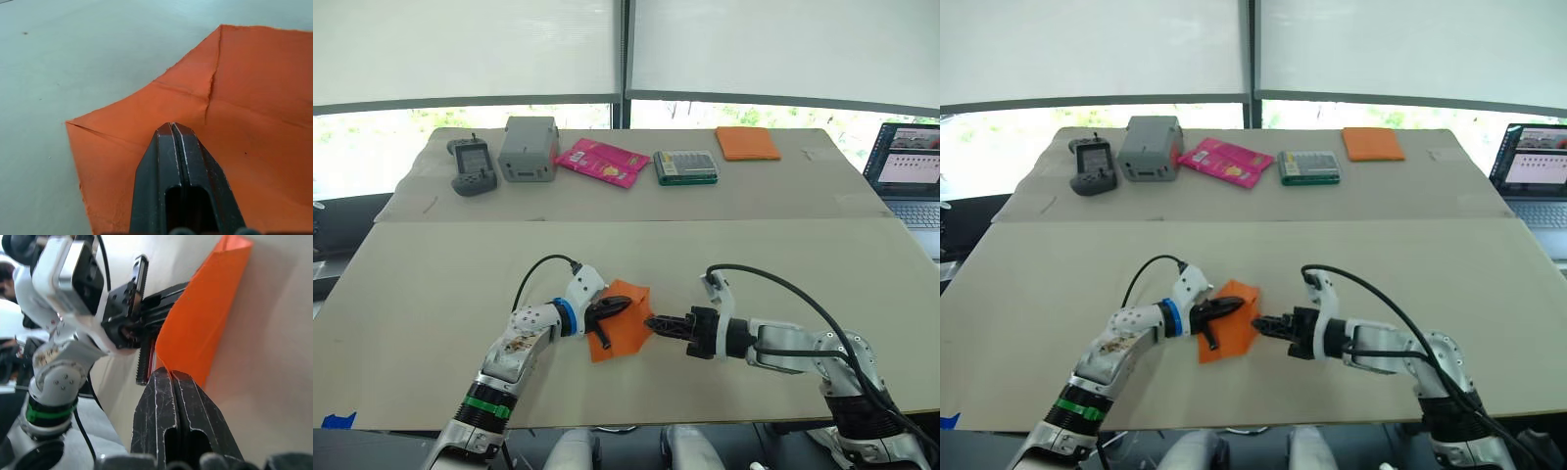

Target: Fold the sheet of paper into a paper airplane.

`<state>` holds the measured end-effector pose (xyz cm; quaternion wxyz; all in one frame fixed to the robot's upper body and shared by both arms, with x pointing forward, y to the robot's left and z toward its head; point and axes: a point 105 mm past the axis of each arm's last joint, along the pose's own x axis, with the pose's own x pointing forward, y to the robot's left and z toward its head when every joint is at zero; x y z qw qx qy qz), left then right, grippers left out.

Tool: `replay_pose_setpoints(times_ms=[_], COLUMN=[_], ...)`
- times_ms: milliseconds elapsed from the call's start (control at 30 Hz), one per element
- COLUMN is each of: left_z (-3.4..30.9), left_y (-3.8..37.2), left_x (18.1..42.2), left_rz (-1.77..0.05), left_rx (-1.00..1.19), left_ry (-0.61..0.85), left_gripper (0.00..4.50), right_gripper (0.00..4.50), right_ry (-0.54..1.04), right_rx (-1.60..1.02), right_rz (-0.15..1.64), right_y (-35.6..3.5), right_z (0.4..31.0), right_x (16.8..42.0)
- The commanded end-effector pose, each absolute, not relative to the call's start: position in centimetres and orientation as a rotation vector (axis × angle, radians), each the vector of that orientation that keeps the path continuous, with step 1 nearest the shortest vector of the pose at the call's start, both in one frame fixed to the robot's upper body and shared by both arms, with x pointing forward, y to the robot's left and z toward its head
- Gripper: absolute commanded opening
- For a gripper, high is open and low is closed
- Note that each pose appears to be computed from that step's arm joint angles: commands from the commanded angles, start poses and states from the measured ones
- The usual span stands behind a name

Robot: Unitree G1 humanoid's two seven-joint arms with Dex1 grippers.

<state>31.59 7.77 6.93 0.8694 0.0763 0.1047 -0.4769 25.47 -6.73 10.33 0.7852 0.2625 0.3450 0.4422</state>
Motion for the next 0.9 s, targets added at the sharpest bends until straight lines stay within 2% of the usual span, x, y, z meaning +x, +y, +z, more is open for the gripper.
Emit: replay_pose_setpoints(times_ms=[33, 300, 633, 900], left_z=[7.1, 7.5, 6.9, 6.9], left_y=[8.5, 9.8, 10.1, 10.4], left_x=[31.6, 31.2, 30.6, 30.6], left_rz=[-0.984, -0.968, -0.964, -0.954], left_rx=[0.177, 0.197, 0.197, 0.197], left_ry=[0.227, 0.235, 0.257, 0.258], left_gripper=[0.00, 0.00, 0.00, 0.00], right_gripper=[0.01, 0.01, 0.01, 0.01], right_ry=[0.683, 0.609, 0.507, 0.499], right_rx=[0.287, 0.169, 0.196, 0.236], right_rz=[1.070, 1.136, 1.180, 1.205], right_y=[-5.6, -5.1, -3.8, -3.0], right_z=[9.8, 9.8, 12.2, 12.8], right_x=[25.1, 25.7, 26.4, 26.5])
